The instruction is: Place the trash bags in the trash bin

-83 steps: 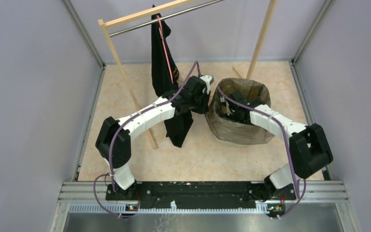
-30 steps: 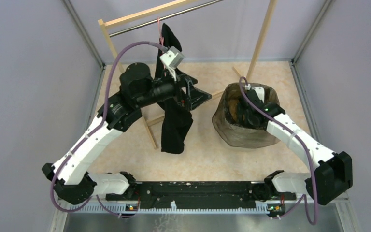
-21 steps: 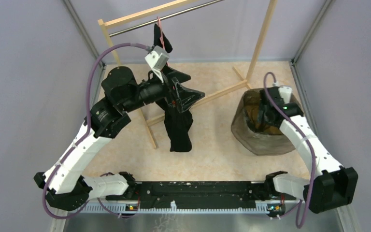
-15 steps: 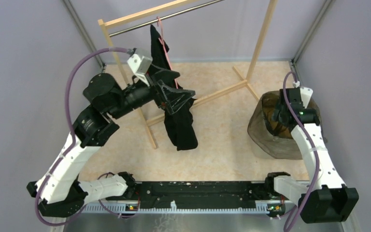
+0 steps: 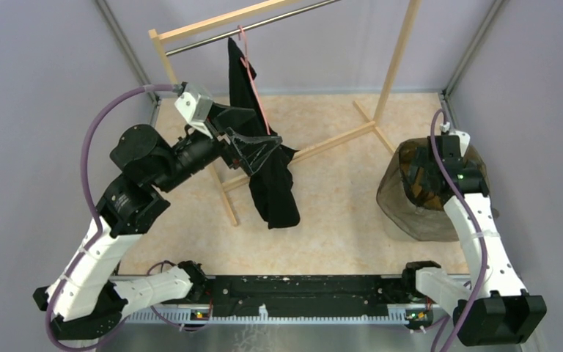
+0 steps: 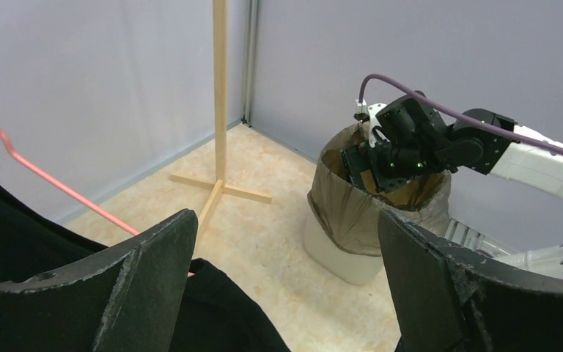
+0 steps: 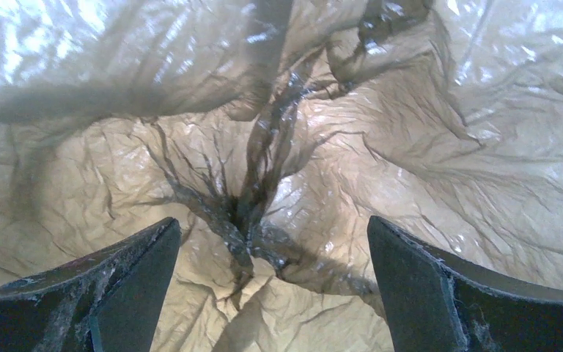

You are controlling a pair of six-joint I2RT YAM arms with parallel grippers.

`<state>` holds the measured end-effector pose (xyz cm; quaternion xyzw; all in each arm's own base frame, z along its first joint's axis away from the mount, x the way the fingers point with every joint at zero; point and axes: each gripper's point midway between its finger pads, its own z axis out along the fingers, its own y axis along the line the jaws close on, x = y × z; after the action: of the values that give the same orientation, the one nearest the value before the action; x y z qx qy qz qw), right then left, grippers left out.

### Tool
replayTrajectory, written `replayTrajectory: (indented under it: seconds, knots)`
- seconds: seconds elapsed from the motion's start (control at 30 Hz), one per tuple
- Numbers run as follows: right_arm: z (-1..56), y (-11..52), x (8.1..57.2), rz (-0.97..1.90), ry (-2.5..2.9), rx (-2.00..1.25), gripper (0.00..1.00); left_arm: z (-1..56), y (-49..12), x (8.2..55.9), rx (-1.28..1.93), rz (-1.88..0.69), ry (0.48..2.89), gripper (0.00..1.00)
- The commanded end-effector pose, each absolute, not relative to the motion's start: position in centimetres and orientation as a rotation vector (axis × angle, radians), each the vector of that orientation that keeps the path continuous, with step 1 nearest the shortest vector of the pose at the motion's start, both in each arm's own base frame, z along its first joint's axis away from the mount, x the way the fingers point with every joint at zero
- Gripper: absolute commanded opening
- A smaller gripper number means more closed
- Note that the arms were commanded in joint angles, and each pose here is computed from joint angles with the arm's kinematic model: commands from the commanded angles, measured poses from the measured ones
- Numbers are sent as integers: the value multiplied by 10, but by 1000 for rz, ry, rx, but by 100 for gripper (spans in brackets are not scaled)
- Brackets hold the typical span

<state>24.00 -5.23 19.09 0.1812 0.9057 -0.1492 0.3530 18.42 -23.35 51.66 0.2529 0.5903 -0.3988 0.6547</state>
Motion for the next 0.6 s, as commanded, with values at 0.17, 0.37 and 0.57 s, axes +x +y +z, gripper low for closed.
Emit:
replayTrajectory:
  seconds: [0.17,0.37,0.57]
  knots:
    - [188,-57,297,-341,2181,622,99,524,-223,186,542,-863,1311,98]
    - [186,-65,319,-331,2040,695,98,527,-208,181,520,-827,1312,99]
    - [195,-76,331,-372,1927,674,98,527,-203,180,516,-806,1314,98]
